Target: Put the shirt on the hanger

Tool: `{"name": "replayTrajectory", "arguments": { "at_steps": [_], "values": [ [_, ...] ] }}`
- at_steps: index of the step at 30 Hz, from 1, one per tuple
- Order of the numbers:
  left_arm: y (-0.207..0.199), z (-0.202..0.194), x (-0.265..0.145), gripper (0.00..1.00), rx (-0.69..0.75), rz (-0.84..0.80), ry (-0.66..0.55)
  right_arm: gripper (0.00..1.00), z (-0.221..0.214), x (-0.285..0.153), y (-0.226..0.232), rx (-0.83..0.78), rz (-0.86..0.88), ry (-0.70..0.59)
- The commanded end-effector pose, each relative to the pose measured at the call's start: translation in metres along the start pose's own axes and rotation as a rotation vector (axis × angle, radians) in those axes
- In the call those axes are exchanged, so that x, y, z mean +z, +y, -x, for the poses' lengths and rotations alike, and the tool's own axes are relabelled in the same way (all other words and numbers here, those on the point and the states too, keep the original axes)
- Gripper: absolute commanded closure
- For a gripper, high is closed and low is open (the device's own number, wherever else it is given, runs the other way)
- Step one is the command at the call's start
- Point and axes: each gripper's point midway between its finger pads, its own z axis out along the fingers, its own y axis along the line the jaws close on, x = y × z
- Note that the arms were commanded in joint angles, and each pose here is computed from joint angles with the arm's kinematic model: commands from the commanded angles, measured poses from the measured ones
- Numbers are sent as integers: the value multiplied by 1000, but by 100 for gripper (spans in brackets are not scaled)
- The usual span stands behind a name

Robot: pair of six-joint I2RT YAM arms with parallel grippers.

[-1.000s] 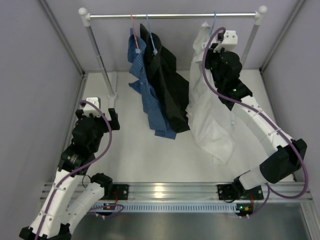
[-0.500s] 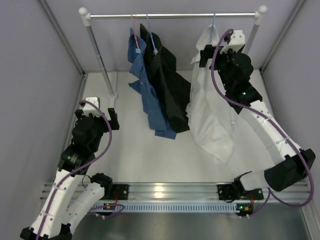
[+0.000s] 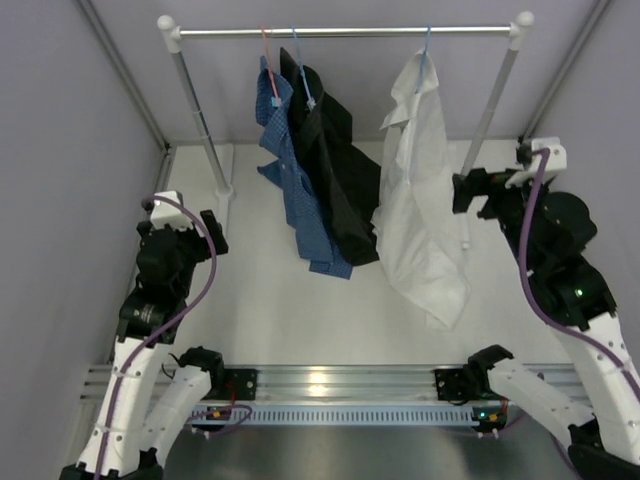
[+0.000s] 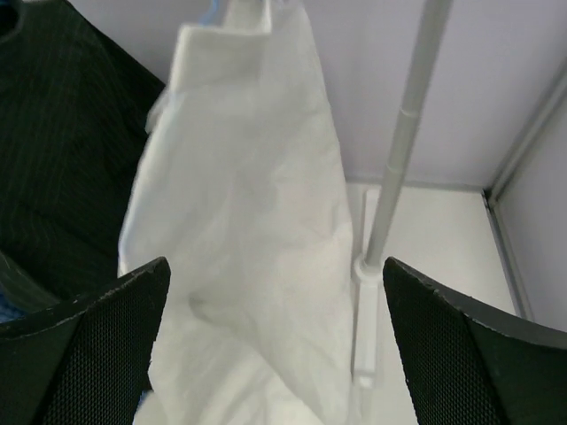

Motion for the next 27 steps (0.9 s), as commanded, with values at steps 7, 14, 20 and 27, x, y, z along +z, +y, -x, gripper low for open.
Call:
{"name": "replayTrajectory", "arguments": {
  "at_steps": [7,14,20,27],
  "values": [
    [21,-25,-29,2,-66,49,-27,1,-83,-126,-72,-18,-239,148],
    [19,-23,-42,2,-103,16,-96,1,-103,-157,-74,-29,-207,187],
    [18,-23,-42,2,-108,7,-93,1,-102,-160,-76,-43,-204,167],
    [16,-24,-42,2,-109,-4,-93,0,-103,-156,-73,-42,-192,168]
  ]
}}
